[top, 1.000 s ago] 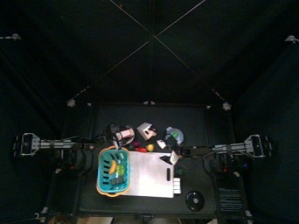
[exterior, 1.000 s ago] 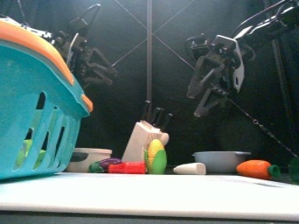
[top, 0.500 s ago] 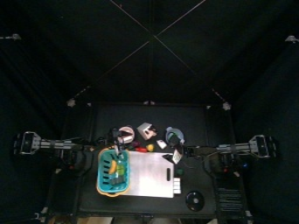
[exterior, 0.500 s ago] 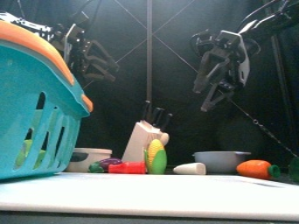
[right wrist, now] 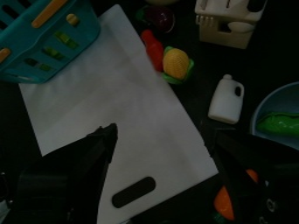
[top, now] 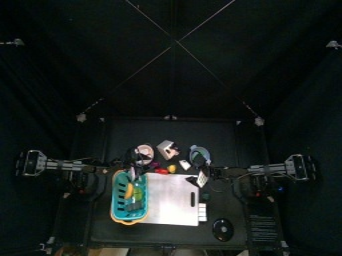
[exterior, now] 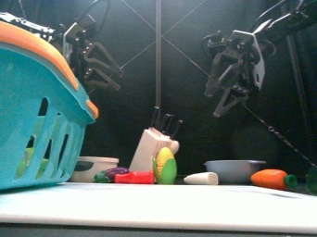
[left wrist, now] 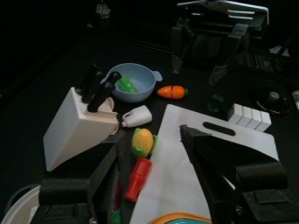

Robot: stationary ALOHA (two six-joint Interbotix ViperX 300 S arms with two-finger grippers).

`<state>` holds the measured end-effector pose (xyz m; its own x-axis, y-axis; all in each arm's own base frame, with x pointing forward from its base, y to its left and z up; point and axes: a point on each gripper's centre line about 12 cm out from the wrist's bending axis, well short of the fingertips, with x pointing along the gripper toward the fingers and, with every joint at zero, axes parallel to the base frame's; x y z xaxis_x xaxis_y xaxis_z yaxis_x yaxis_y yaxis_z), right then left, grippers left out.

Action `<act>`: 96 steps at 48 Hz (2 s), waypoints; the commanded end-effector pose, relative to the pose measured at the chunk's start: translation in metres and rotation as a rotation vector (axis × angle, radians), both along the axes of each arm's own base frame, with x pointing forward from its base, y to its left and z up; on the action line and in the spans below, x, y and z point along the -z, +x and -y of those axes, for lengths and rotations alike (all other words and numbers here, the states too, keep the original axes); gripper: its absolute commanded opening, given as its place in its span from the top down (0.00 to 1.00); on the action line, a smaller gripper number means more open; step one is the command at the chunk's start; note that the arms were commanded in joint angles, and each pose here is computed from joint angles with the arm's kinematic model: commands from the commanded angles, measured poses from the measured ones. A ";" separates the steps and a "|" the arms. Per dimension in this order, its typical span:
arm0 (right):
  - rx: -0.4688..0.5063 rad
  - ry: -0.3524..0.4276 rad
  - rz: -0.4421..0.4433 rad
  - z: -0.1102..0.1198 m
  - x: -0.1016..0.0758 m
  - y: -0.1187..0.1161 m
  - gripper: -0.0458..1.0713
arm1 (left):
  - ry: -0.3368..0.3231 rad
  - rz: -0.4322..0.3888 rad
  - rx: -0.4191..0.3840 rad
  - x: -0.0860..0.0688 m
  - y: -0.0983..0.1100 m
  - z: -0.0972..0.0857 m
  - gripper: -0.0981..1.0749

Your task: Grab pea

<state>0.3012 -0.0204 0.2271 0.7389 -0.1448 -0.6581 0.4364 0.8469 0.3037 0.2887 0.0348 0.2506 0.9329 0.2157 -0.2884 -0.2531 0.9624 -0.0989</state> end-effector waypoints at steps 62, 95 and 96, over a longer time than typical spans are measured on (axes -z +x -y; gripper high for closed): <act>0.052 -0.029 -0.106 0.013 0.016 -0.012 0.03 | 0.026 0.097 -0.008 -0.025 0.011 0.005 0.16; 0.157 -0.076 -0.164 0.048 0.021 -0.022 0.03 | 0.030 0.144 -0.103 -0.024 0.024 -0.007 0.16; 0.158 -0.079 -0.163 0.048 0.021 -0.022 0.03 | 0.028 0.146 -0.106 -0.025 0.023 -0.007 0.16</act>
